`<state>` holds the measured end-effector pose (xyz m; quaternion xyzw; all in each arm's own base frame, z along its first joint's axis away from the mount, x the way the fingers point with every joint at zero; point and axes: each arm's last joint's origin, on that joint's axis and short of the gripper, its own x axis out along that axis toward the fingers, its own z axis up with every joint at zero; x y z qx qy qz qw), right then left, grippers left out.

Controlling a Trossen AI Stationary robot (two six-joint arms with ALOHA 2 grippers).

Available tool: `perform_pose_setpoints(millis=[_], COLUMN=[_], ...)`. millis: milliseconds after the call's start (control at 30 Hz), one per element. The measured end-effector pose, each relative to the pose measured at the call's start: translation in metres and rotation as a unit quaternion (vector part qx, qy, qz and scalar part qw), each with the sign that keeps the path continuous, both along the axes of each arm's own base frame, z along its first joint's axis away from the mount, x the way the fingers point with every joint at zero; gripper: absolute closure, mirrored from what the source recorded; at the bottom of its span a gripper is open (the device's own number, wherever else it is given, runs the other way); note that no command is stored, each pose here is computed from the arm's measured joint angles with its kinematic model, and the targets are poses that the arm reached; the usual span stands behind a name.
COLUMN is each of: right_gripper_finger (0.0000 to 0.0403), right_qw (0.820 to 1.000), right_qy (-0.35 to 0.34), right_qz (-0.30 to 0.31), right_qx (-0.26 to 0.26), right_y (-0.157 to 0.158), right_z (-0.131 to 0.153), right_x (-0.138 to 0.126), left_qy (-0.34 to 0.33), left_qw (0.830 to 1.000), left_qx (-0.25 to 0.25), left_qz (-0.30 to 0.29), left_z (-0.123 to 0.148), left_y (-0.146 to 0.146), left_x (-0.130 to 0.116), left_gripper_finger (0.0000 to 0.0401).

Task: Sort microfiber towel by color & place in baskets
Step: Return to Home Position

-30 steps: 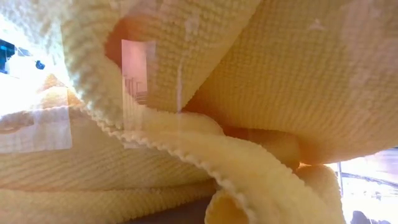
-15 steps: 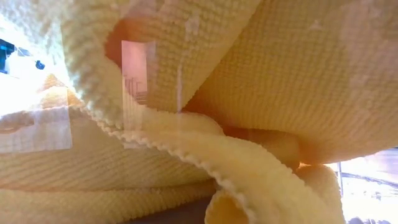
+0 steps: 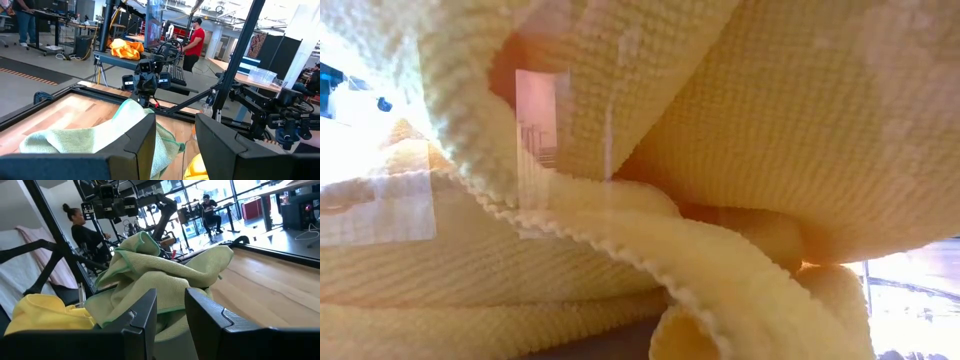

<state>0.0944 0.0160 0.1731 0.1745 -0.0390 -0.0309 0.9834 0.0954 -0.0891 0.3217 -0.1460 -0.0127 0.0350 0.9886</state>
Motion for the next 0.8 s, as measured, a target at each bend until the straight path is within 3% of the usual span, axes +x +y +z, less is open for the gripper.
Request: perform_pose_setpoints(millis=[367, 633, 700, 800], right_gripper_finger=[0.031, 0.031, 0.031, 0.031], right_qw=[1.0, 1.0, 1.0, 1.0], right_qy=[0.0, 0.0, 0.0, 0.0], right_qz=[0.001, 0.002, 0.002, 0.002], right_qx=[0.0, 0.001, 0.001, 0.002], right_y=[0.0, 0.0, 0.0, 0.0], right_z=[0.0, 0.0, 0.0, 0.0], right_x=[0.0, 0.0, 0.0, 0.0], left_qy=[0.008, 0.02, 0.032, 0.033], left_qw=[1.0, 0.998, 0.998, 0.978], left_qx=[-0.003, -0.057, -0.008, 0.062], left_qz=[-0.001, -0.012, -0.057, -0.198], left_z=[-0.003, -0.012, -0.014, -0.016], left_y=[-0.006, -0.021, -0.026, -0.036], left_x=[0.004, 0.015, 0.017, 0.017], left_gripper_finger=[0.0278, 0.0278, 0.0278, 0.0278])
